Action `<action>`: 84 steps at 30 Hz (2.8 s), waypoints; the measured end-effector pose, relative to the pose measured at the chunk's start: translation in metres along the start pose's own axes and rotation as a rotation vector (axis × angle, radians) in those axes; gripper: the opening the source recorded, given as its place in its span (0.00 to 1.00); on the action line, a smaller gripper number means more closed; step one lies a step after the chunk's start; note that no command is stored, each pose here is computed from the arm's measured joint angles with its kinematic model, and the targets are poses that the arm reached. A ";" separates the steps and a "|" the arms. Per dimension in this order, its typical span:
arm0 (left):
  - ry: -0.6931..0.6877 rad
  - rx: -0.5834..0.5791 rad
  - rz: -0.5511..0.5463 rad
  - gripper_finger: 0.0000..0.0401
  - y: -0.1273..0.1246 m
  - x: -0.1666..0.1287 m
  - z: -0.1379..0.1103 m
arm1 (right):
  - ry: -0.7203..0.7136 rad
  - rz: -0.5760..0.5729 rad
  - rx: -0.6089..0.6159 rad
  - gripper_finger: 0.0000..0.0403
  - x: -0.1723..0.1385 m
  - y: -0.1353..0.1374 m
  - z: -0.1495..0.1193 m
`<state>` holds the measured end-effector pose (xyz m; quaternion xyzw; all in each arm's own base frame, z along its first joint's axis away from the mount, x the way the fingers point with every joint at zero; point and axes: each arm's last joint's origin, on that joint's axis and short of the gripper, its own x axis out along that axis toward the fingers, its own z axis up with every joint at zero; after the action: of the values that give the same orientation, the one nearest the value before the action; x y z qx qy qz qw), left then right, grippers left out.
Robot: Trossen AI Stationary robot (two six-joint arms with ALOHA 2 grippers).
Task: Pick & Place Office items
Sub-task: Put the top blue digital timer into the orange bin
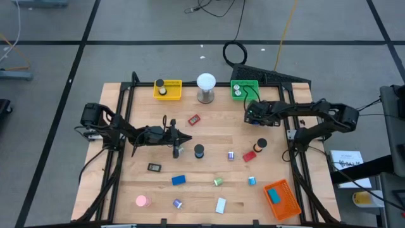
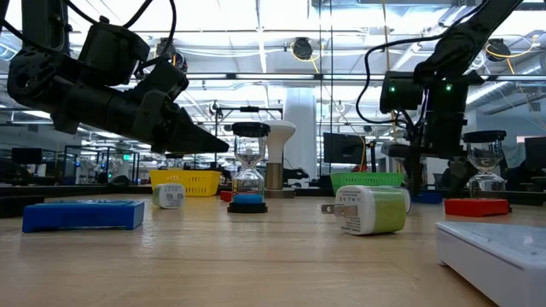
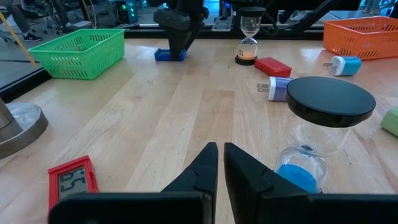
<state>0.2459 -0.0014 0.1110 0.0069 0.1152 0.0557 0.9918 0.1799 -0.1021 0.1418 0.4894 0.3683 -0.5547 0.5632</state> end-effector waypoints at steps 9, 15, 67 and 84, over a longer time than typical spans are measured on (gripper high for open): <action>0.000 0.000 0.000 0.08 0.000 0.000 0.000 | -0.005 0.007 -0.156 0.44 -0.001 0.001 0.001; 0.000 0.000 0.000 0.08 0.000 0.000 0.000 | -0.010 0.005 -0.226 0.48 -0.001 0.001 0.001; 0.000 0.000 0.000 0.08 0.000 0.000 0.000 | -0.132 0.340 -0.399 0.42 -0.128 -0.008 -0.024; 0.000 0.000 0.000 0.08 0.000 0.000 0.000 | 0.105 0.334 -0.596 0.42 -0.195 0.020 -0.123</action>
<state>0.2459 -0.0014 0.1111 0.0069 0.1152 0.0557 0.9918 0.1932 0.0652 0.3003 0.3849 0.4574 -0.2969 0.7447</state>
